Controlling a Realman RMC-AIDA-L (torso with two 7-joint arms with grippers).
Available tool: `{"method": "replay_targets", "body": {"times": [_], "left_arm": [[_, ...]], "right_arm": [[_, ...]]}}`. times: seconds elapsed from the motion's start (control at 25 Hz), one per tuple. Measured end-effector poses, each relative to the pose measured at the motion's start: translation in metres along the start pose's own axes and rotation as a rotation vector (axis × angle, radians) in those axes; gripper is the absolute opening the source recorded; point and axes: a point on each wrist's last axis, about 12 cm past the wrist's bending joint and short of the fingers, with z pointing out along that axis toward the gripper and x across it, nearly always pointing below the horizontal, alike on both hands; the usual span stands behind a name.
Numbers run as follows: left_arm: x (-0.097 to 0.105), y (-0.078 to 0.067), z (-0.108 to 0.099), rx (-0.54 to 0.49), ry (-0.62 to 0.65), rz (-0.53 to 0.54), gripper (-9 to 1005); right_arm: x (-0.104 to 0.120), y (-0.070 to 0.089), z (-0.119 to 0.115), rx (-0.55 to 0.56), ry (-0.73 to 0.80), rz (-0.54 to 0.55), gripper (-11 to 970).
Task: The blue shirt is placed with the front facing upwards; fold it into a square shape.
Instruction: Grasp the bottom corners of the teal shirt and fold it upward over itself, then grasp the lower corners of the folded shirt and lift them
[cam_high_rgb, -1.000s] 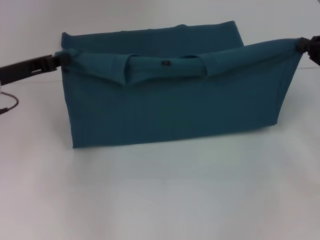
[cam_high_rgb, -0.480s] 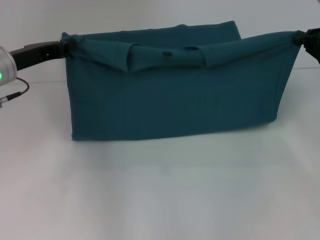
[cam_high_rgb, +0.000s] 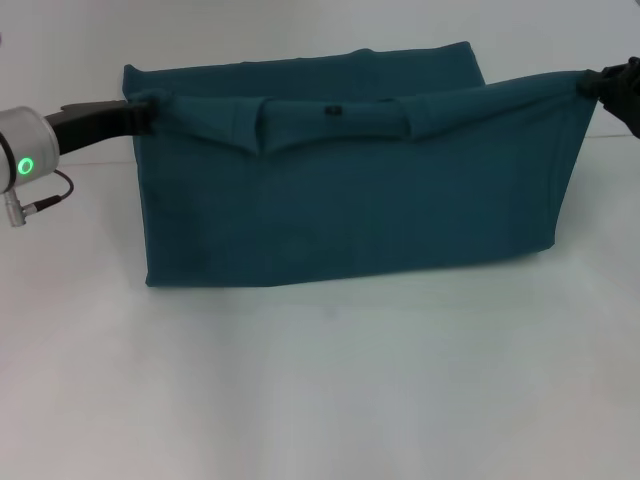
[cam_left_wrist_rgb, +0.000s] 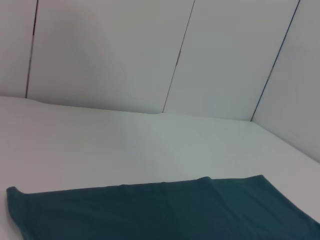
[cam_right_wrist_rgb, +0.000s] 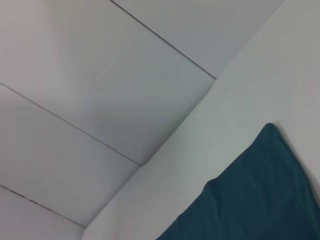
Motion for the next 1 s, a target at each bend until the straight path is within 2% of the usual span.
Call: {"method": "replay_targets", "body": {"times": [0.56, 0.76, 0.88, 0.96, 1.0], "left_arm": [[0.009, -0.025, 0.021, -0.049, 0.007, 0.109, 116], [0.007, -0.025, 0.021, -0.065, 0.002, 0.122, 117], [0.004, -0.020, 0.018, -0.075, -0.004, 0.118, 255], [0.008, -0.015, 0.013, -0.074, 0.000, 0.107, 347], [0.010, -0.014, 0.010, -0.065, 0.003, 0.102, 427]], "right_arm": [[0.010, 0.003, 0.026, 0.139, 0.020, -0.142, 37], [0.009, 0.003, 0.028, 0.158, 0.025, -0.172, 207], [0.001, 0.002, 0.023, 0.160, 0.024, -0.198, 325], [-0.003, 0.000, 0.017, 0.158, 0.048, -0.256, 404], [-0.005, -0.002, 0.013, 0.156, 0.062, -0.282, 443]]}}
